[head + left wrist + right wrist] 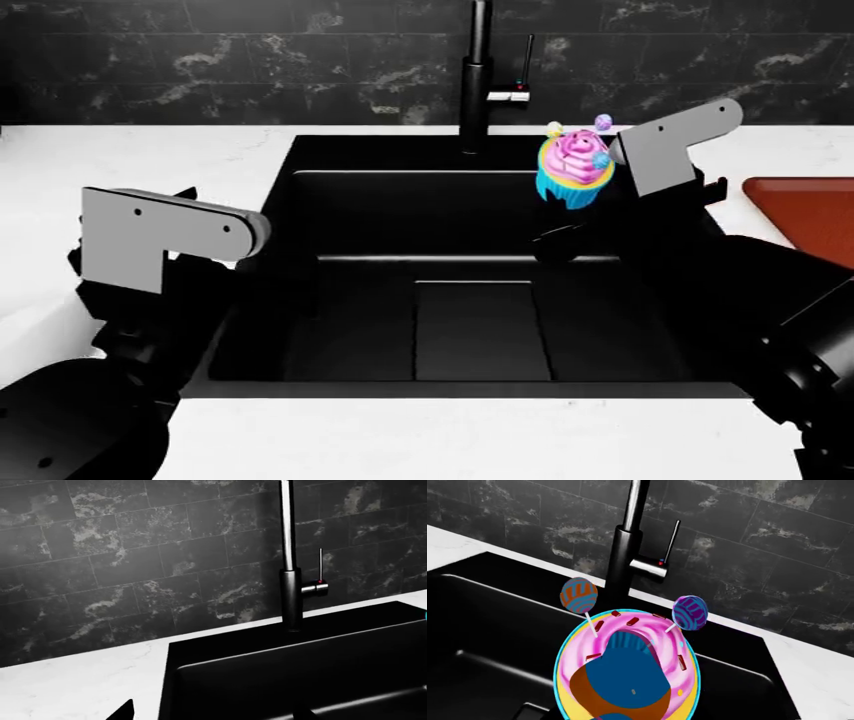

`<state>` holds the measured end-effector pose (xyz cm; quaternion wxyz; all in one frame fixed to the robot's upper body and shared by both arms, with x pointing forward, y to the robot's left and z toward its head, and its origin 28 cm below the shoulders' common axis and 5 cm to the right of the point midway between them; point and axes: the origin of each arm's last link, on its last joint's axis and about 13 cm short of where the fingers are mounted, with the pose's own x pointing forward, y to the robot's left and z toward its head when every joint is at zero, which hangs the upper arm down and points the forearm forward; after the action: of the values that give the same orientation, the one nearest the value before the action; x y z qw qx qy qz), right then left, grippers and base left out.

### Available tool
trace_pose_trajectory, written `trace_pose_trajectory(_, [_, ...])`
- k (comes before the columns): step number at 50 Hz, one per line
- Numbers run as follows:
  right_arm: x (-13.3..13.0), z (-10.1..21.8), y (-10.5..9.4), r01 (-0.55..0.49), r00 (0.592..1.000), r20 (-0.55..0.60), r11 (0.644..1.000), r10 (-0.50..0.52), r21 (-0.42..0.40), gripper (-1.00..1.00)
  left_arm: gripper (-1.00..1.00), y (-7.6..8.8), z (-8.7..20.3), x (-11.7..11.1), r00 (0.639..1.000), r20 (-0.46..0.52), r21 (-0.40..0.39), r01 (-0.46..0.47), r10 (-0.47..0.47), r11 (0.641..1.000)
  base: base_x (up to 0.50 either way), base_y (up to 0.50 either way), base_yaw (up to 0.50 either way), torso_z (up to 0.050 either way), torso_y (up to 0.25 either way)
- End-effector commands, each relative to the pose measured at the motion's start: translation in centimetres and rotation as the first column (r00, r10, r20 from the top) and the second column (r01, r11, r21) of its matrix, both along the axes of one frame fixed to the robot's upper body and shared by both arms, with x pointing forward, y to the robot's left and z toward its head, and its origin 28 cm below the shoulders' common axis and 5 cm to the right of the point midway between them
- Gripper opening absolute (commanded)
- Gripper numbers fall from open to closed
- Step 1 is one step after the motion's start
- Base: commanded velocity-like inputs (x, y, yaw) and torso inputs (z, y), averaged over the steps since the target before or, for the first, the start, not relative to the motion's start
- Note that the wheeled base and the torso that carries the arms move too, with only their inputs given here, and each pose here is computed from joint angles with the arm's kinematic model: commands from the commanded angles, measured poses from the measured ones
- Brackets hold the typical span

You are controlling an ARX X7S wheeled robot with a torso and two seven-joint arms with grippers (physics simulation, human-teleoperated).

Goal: Move the fresh-baked cupcake off the tray onto the counter, and place the bowl used for mixing into the sink.

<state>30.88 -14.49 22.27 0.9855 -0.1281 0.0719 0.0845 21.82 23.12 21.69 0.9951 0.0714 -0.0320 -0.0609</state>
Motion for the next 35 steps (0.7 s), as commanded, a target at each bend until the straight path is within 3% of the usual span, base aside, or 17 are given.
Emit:
trace_pose_trajectory(1, [0.00, 0.27, -0.18, 0.002, 1.000, 0.021, 1.000, -0.002, -0.014, -1.00, 1.00, -0.02, 0.15, -0.21, 1.000, 0.007, -0.001, 0.000, 0.000, 1.000, 0.00, 0.35, 0.00, 0.000, 0.000])
trace_pose_trajectory(35, [0.25, -0.19, -0.10, -0.006, 1.000, 0.020, 1.000, 0.006, -0.006, -1.00, 1.00, 0.03, 0.40, -0.52, 1.000, 0.023, -0.006, -0.012, 0.012, 1.000, 0.00, 0.29, 0.00, 0.000, 0.000])
